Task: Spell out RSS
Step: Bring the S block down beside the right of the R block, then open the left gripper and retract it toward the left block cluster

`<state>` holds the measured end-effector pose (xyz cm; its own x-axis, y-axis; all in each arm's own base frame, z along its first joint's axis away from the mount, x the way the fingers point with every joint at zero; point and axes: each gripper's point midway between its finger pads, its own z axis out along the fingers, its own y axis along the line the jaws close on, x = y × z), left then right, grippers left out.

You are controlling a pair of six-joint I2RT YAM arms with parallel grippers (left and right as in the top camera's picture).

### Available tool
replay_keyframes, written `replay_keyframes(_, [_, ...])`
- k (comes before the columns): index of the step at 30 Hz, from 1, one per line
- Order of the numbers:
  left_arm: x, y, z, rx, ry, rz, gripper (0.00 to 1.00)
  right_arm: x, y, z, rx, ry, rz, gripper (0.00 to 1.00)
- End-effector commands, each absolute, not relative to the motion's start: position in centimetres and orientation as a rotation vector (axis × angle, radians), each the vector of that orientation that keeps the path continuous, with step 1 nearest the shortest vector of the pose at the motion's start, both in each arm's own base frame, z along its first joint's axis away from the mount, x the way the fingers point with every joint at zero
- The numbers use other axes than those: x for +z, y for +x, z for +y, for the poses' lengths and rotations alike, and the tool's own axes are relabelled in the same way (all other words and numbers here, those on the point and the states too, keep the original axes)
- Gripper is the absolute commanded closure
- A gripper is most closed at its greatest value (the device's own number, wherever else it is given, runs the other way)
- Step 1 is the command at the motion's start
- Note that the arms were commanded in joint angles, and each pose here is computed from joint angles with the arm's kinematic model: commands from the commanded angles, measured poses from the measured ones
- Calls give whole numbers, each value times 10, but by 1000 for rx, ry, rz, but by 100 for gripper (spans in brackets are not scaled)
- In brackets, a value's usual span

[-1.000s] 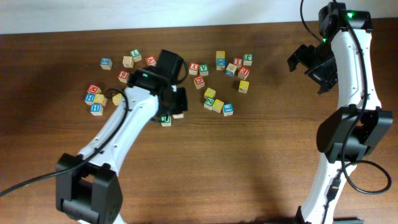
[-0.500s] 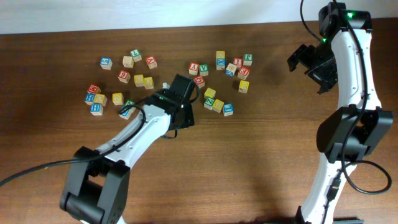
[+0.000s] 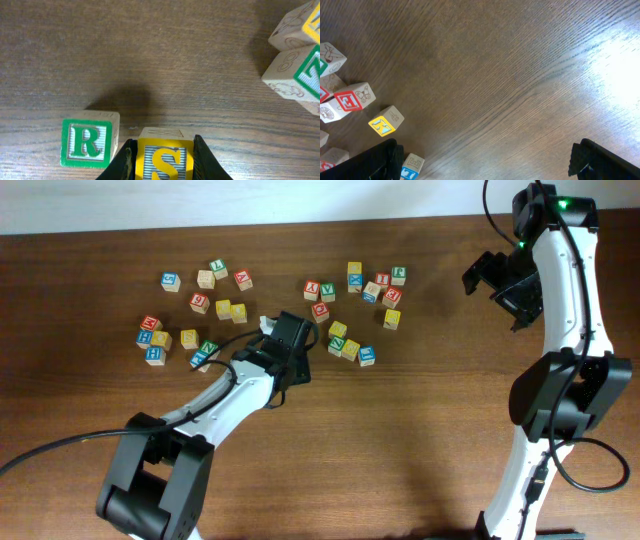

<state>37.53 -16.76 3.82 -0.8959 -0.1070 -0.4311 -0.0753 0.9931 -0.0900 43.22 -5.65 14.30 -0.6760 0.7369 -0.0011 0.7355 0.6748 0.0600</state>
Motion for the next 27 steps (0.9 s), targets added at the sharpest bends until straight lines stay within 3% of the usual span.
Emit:
replay_keyframes(1, [28,375,-164,-50,-75,2693,81,157,433,-59,92,1248,2812,2])
replay_keyframes(27, [11,373,-151,63,-85,2704,81,157,433,-59,92,1248,2812,2])
